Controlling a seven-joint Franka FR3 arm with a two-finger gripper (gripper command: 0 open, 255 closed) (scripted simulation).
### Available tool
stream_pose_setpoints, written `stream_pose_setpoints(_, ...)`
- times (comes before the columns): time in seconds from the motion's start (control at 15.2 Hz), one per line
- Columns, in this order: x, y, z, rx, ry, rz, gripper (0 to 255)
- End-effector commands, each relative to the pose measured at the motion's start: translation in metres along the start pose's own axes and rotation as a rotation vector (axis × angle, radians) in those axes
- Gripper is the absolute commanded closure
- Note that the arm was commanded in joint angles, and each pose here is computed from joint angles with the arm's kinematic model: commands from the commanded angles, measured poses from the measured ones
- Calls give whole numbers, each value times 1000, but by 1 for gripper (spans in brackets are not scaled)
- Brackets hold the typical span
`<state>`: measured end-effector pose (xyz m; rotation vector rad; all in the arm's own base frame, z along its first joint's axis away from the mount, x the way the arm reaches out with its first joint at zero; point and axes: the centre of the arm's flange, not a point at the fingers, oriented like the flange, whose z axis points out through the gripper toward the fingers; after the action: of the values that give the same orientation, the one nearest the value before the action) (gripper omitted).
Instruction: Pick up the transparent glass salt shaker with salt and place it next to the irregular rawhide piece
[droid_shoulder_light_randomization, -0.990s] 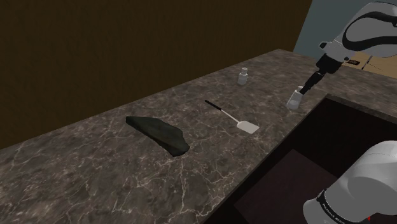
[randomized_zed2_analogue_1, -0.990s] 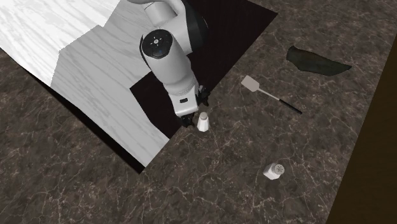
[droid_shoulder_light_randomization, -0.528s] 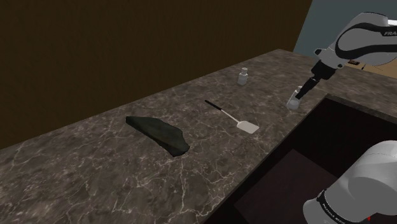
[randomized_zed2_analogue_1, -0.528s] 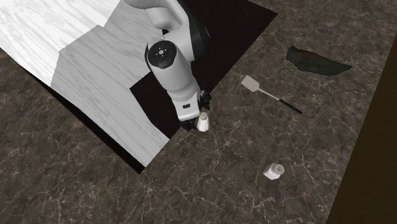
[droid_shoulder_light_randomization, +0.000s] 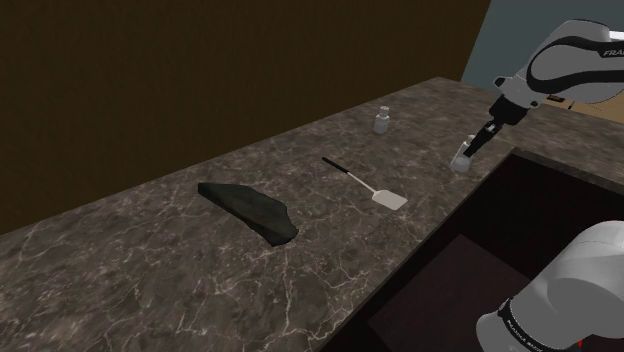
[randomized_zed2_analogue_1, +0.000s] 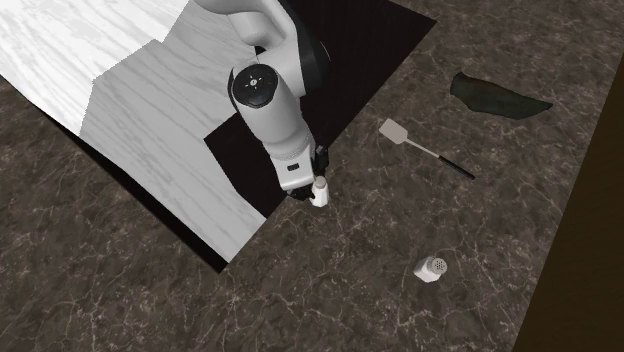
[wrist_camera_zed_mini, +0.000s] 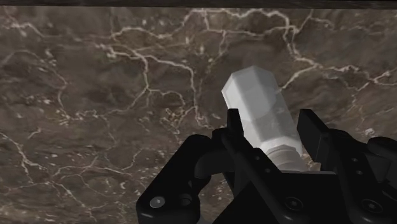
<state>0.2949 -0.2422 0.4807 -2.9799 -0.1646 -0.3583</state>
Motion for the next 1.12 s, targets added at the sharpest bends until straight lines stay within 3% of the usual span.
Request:
stream_pose_setpoints(0.0,0,0,0,0,-1,0,255)
stream_pose_setpoints(0.4,0,0,0,0,-1,0,255)
stream_pose_setpoints(1.06,13,-6,-51,0,-1,0,255)
